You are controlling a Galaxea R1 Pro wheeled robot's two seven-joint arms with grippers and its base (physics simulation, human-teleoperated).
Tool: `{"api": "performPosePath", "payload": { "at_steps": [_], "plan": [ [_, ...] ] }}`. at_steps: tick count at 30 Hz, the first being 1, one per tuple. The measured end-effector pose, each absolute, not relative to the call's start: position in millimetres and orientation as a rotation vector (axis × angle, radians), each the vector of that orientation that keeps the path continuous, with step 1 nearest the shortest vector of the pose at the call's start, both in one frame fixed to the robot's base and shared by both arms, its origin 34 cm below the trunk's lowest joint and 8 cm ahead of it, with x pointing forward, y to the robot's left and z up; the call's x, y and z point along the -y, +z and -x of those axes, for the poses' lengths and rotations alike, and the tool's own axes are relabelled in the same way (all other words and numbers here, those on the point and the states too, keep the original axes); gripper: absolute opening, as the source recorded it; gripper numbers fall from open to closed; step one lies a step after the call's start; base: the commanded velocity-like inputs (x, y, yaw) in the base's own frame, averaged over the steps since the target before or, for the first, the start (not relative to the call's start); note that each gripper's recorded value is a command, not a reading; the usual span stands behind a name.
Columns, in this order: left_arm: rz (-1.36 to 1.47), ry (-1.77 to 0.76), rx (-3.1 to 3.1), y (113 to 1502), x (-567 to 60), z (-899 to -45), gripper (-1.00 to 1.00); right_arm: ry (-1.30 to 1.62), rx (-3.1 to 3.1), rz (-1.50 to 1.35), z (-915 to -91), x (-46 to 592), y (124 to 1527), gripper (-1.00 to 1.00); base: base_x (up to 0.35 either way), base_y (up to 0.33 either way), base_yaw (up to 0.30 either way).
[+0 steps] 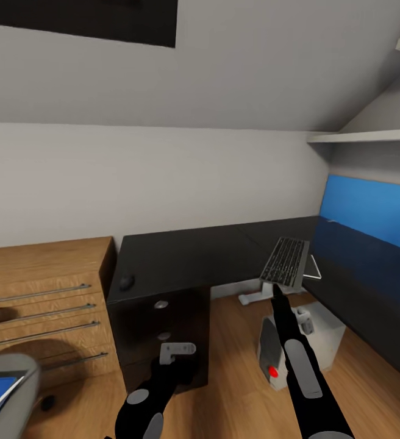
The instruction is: In the bedroom, organize the workspace by keeping the computer under the desk, ensuring the monitor is on the desk, placing the keyboard on the desk next to the monitor, placing the mouse on the desk next to the keyboard, moving the folder from the swivel chair onto the desk next to the mouse, stacking the notebook on top of the folder with the pen on top of the notebook, and positioning the swivel chair next to the desk.
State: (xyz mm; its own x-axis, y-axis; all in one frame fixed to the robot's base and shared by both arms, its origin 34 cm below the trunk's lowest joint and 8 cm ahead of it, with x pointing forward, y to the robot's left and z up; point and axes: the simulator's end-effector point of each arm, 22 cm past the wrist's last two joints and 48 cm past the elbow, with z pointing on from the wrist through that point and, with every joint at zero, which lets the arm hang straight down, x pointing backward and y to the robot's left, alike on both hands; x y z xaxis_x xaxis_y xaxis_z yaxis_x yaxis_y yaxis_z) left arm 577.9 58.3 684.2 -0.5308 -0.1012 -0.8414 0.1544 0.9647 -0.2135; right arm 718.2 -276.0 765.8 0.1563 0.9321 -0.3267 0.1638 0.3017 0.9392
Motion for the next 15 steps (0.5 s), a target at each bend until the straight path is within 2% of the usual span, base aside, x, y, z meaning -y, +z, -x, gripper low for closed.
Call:
{"api": "performPosePath", "payload": {
  "at_steps": [6,15],
  "plan": [
    [-0.045,-0.322,-2.108,683.2,-56.3,-577.1,1.00,0.771,-1.308,-1.144,-718.3,275.7,764.8,1.00,0.185,0.000,0.000],
    [-0.055,-0.327,-2.109,682.7,-52.5,-575.6,1.00,0.768,-1.310,-1.146,-718.2,276.1,763.5,1.00,0.030,0.000,0.000]
  ]
}}
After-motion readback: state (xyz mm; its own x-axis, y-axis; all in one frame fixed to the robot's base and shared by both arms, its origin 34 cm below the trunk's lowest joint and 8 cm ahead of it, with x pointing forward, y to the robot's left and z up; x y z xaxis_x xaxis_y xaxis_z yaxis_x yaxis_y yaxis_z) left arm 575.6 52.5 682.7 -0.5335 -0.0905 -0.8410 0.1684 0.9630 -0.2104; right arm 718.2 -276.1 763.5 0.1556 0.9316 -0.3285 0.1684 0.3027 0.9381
